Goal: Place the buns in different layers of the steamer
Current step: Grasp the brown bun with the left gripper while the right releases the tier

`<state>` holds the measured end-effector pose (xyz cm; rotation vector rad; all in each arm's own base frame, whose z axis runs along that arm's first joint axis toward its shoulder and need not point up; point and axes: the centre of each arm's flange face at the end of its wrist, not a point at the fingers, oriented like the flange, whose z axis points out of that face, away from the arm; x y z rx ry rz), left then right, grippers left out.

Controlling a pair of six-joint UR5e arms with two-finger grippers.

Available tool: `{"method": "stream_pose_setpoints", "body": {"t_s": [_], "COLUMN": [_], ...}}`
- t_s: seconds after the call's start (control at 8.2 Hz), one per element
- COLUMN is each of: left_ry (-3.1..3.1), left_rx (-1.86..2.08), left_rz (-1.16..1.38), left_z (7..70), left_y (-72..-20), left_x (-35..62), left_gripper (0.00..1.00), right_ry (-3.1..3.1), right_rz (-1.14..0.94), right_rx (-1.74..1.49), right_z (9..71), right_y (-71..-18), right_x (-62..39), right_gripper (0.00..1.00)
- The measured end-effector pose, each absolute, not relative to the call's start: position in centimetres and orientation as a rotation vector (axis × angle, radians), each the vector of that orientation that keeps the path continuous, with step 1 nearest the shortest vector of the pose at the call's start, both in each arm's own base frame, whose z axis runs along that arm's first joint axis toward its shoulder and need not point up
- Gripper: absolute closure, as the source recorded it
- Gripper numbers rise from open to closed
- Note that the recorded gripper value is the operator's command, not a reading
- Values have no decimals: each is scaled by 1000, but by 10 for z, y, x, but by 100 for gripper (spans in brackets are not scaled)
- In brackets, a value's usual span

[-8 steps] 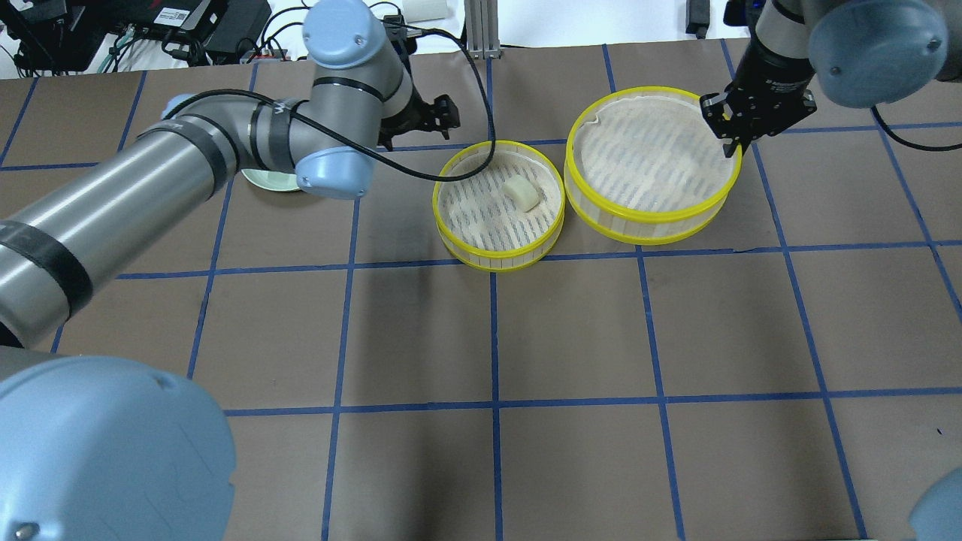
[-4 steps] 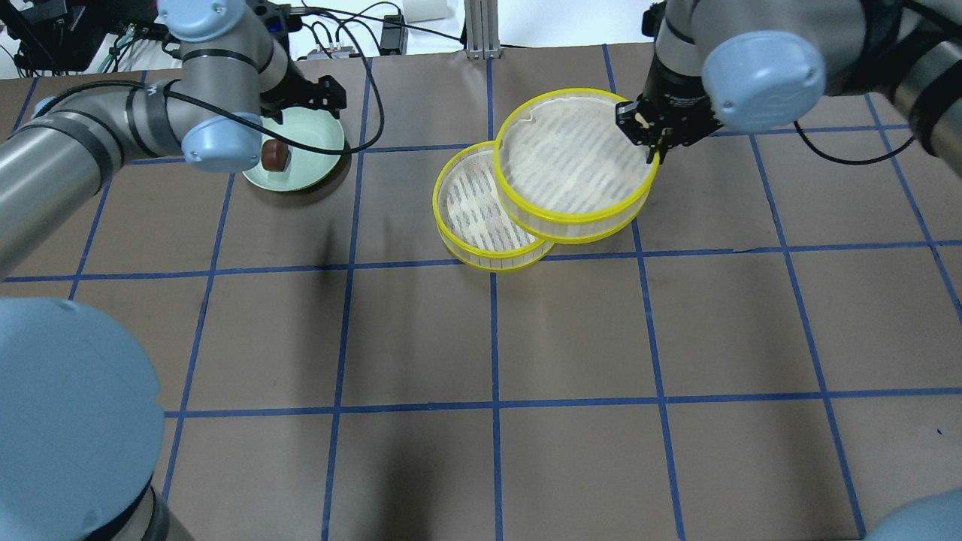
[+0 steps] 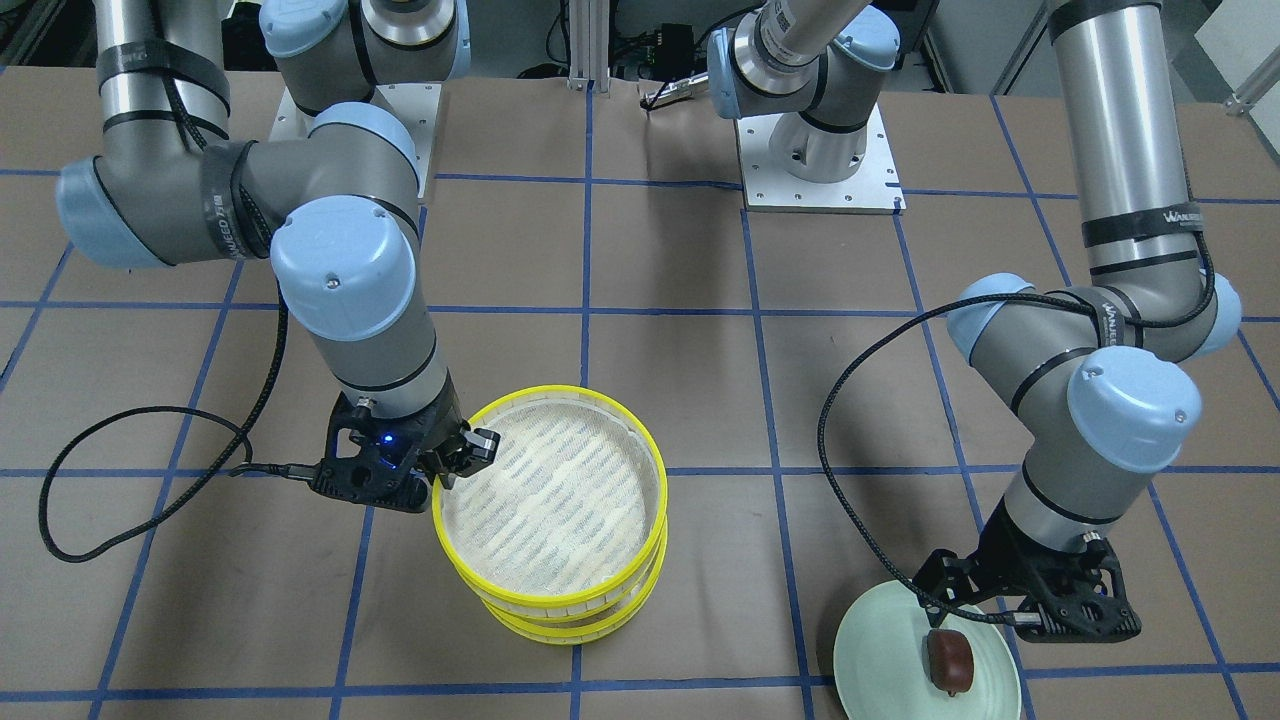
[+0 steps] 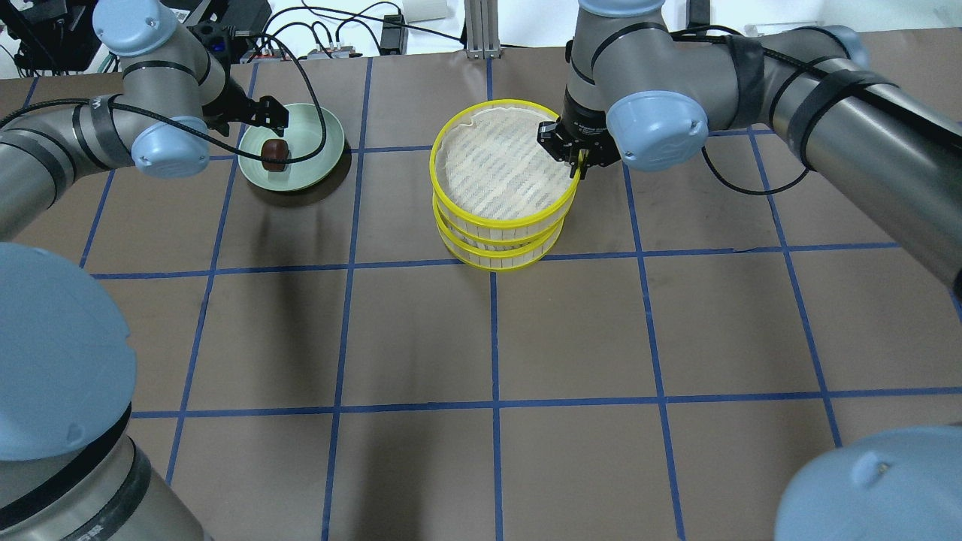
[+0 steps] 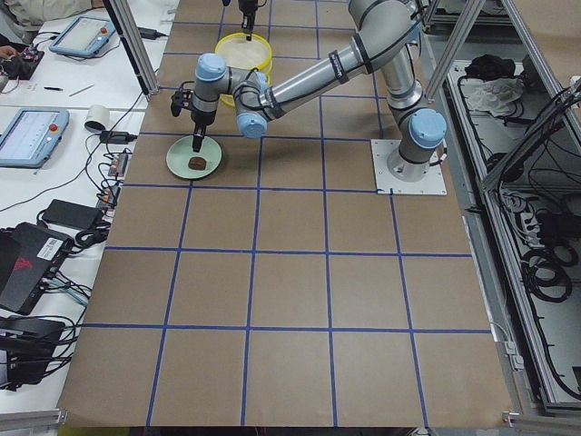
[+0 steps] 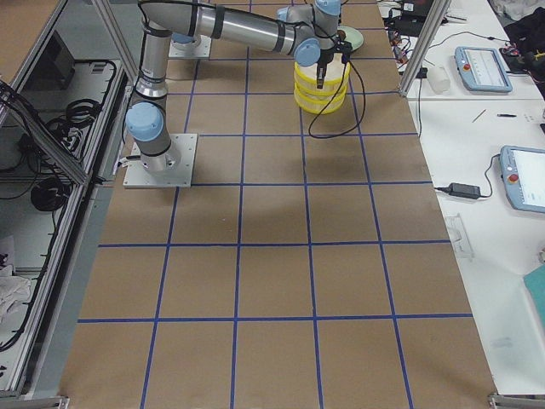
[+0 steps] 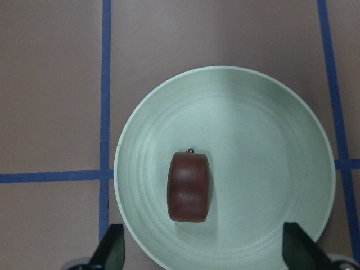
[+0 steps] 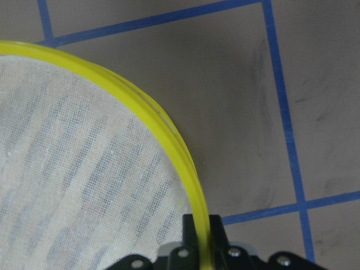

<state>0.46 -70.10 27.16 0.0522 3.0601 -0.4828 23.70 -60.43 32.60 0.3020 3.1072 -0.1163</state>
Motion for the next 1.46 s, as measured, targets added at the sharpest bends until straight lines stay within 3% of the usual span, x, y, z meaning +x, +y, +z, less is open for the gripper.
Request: {"method": "stream_pose_setpoints", "body": {"t_s": [0.37,0.49,0.61,0.73,0.85,0.98,1.34,1.46], "left_ry": [3093,3104,3110,3114,3116,3120,3125,3122], "left_rx": [71,74,75,76,77,79,113,115], "left_rz": [-412,-407,-407,-403,-400,-397,-406,-418], "left_z": [224,210,197,186,178,173,176,184], "left_y": [-708,-711,-714,-716,-719,-721,-722,-722], "left_x": [11,10,11,11,11,11,11,10], "left_gripper": [1,3,12,40,77,100,100,100], "right_ry": [3086,3086,3087,3087,3091,3093,3093,3091], "right_rz": [-95,-88,-82,-78,-75,-74,-70,-68], "right_rx": [313,313,314,319,321,324,329,330], "right_z": [300,297,294,292,291,291,289,289], "right_y": [-612,-613,-614,-614,-614,-614,-615,-615], "right_x": [245,245,245,244,243,243,242,243], "right_gripper": [100,100,100,100,100,100,100,90]}}
